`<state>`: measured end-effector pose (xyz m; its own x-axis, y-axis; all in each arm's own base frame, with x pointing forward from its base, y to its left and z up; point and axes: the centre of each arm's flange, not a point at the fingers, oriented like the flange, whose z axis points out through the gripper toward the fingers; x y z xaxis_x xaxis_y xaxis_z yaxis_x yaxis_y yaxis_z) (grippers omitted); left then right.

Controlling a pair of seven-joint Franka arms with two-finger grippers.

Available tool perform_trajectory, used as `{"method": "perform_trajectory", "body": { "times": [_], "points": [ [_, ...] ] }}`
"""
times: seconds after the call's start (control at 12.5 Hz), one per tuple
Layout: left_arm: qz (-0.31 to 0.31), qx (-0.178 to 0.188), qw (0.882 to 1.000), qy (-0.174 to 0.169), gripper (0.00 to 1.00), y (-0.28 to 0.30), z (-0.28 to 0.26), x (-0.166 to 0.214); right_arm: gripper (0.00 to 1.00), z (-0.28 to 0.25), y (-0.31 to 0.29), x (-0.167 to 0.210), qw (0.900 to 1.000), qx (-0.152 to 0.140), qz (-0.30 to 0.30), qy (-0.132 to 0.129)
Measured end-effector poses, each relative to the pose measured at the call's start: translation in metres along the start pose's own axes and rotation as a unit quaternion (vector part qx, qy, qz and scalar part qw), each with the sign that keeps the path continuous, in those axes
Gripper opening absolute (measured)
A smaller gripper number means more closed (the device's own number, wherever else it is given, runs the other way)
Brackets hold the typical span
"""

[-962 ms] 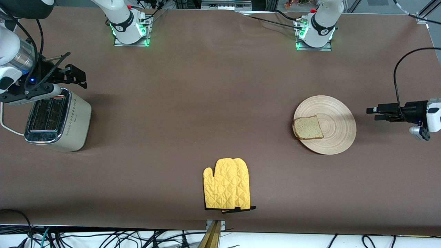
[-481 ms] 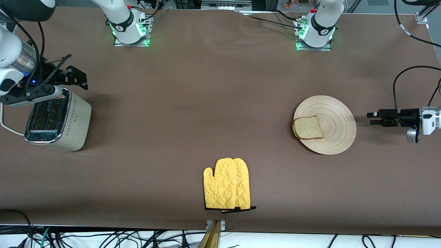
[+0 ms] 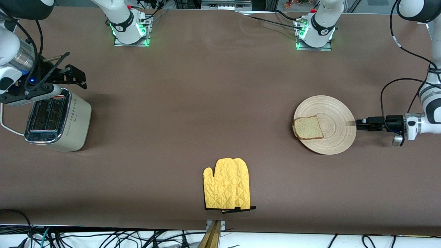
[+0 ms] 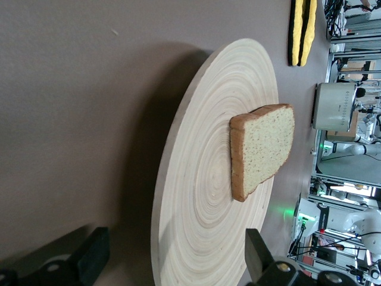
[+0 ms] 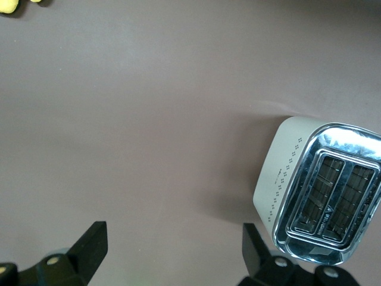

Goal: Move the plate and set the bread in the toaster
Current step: 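Lower the left gripper to the wooden plate's rim and grip it, then slide the wooden plate with the left gripper toward the toaster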

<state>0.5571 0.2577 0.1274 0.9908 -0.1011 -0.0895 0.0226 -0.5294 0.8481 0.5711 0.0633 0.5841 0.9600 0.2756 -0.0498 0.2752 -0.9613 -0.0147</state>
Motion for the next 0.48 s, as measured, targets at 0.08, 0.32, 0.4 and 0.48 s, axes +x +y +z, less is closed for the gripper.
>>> {"method": "perform_trajectory", "body": {
  "times": [0.08, 0.32, 0.4, 0.48],
  "points": [
    [-0.001, -0.005, 1.000, -0.004, 1.00, -0.003, 0.008, 0.000, 1.00, 0.000, 0.000, 0.000, 1.000, 0.000, 0.000, 0.000],
    [-0.002, -0.009, 1.000, -0.008, 0.81, -0.004, 0.014, 0.001, 1.00, 0.000, 0.002, 0.000, 1.000, 0.000, -0.004, 0.000],
    [-0.002, -0.010, 1.000, -0.009, 0.68, -0.004, 0.016, 0.001, 1.00, 0.000, 0.002, 0.000, 1.000, 0.000, -0.007, 0.000],
    [0.000, -0.010, 1.000, -0.012, 0.56, -0.002, 0.019, 0.003, 1.00, 0.000, 0.003, -0.001, 1.000, 0.000, -0.008, -0.001]
  ]
}}
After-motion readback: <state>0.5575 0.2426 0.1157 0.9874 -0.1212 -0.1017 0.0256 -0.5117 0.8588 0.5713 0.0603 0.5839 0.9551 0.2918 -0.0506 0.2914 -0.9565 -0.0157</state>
